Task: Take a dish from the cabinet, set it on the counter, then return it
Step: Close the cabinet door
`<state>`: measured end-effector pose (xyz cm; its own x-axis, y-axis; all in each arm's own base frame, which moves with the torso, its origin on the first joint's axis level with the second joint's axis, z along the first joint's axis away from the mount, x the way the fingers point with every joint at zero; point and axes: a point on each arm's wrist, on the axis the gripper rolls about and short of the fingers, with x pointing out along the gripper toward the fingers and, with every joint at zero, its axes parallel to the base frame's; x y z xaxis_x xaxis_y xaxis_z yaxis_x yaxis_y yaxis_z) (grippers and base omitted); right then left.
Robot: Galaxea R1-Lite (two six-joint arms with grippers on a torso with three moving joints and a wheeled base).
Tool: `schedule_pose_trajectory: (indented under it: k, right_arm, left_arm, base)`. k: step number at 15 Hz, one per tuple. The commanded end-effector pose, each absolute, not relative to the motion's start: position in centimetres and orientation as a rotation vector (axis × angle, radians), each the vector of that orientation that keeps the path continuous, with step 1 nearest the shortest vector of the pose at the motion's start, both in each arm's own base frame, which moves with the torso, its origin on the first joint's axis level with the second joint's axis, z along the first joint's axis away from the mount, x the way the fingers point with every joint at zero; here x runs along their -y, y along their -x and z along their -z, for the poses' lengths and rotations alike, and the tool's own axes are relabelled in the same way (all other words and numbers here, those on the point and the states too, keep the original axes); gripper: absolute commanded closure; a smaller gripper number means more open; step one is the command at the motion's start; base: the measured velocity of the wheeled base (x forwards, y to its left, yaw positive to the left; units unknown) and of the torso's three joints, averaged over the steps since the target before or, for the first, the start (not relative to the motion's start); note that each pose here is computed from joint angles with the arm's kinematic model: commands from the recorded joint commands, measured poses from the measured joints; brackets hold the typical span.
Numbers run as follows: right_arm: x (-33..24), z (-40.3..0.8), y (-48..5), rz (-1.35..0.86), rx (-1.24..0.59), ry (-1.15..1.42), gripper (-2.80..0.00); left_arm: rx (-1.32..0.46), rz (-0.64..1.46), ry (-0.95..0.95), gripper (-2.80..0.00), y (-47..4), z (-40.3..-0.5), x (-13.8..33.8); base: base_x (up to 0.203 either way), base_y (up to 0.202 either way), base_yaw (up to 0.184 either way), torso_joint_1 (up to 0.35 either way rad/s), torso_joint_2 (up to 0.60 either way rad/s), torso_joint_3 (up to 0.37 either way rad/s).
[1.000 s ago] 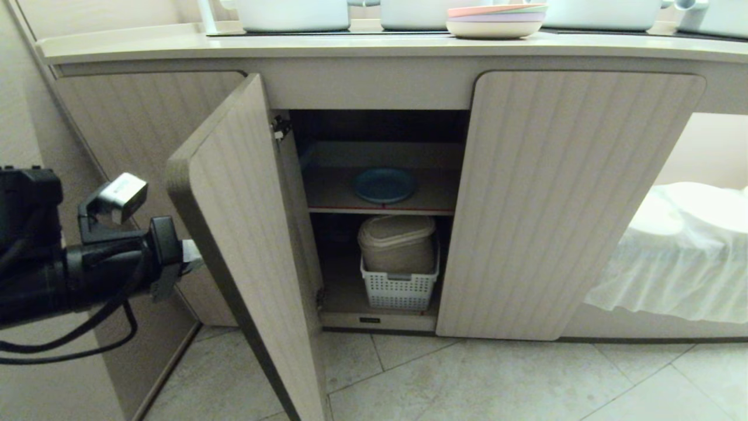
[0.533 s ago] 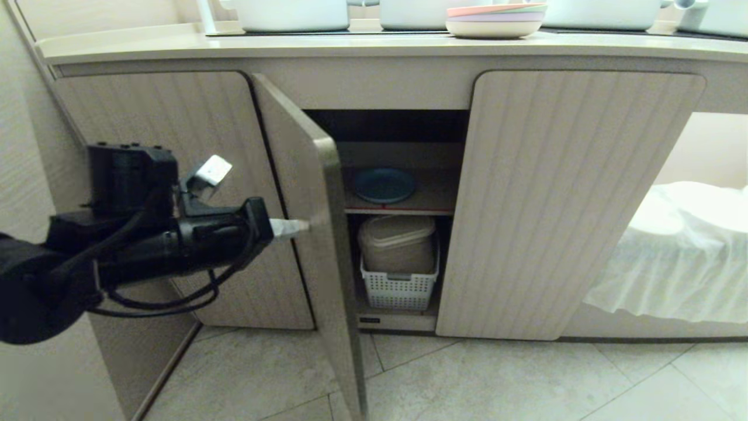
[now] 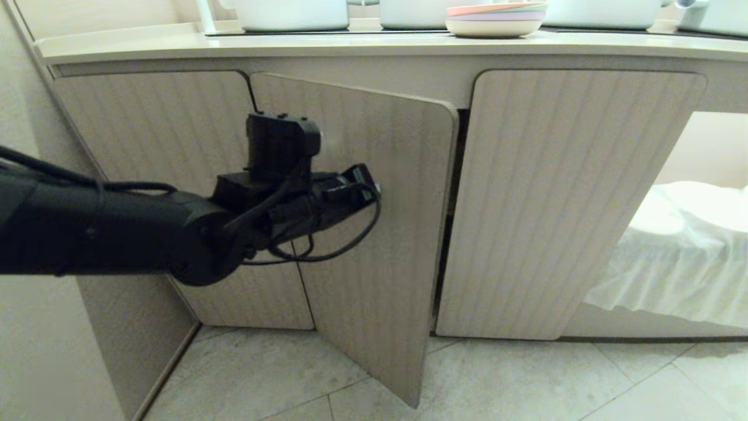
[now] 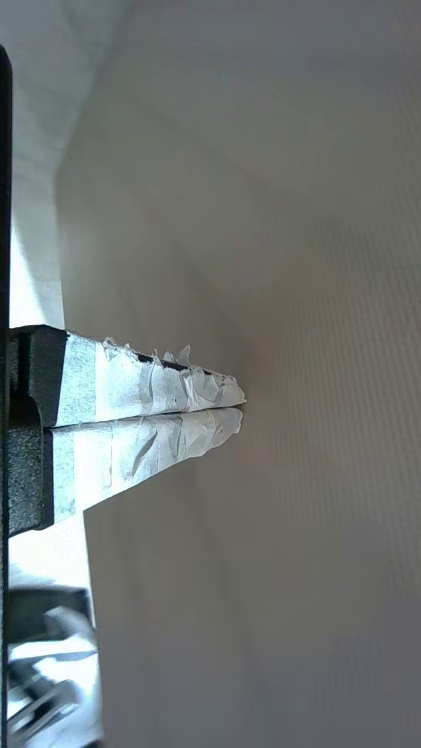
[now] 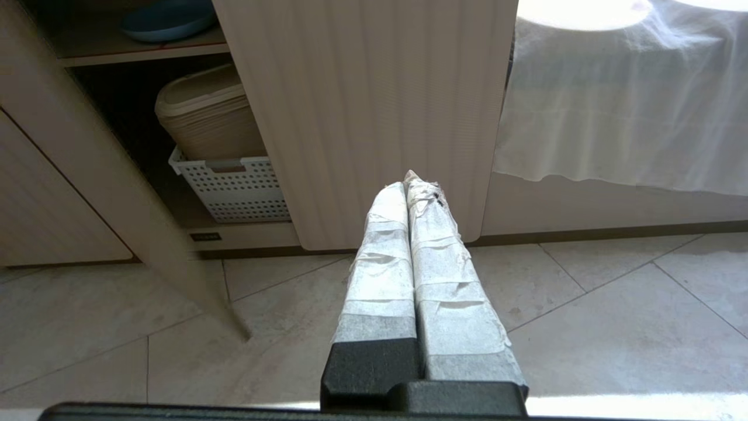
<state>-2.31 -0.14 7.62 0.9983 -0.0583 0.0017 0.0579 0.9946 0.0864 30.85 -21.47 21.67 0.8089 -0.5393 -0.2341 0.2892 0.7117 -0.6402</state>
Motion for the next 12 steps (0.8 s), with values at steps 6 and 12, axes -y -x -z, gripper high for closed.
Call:
schedule_pose_trajectory:
  k: [6,12]
  right_arm:
    - [0.1,-7.6,2.3,0.058,0.004,-0.086,0.0]
    - [0.1,-7.6,2.3,0.058,0.004,-0.087,0.0]
  left_arm:
    - [-0.255,0.381,0.503,0.0,-32.7,-23.7,27.6]
    - [-0.056,0.025,0.335,0.0,-36.1,-23.7,29.6]
  base:
    - [0.0,0.0,0.0,0.0,0.0,0.0]
    - [0.0,0.0,0.0,0.0,0.0,0.0]
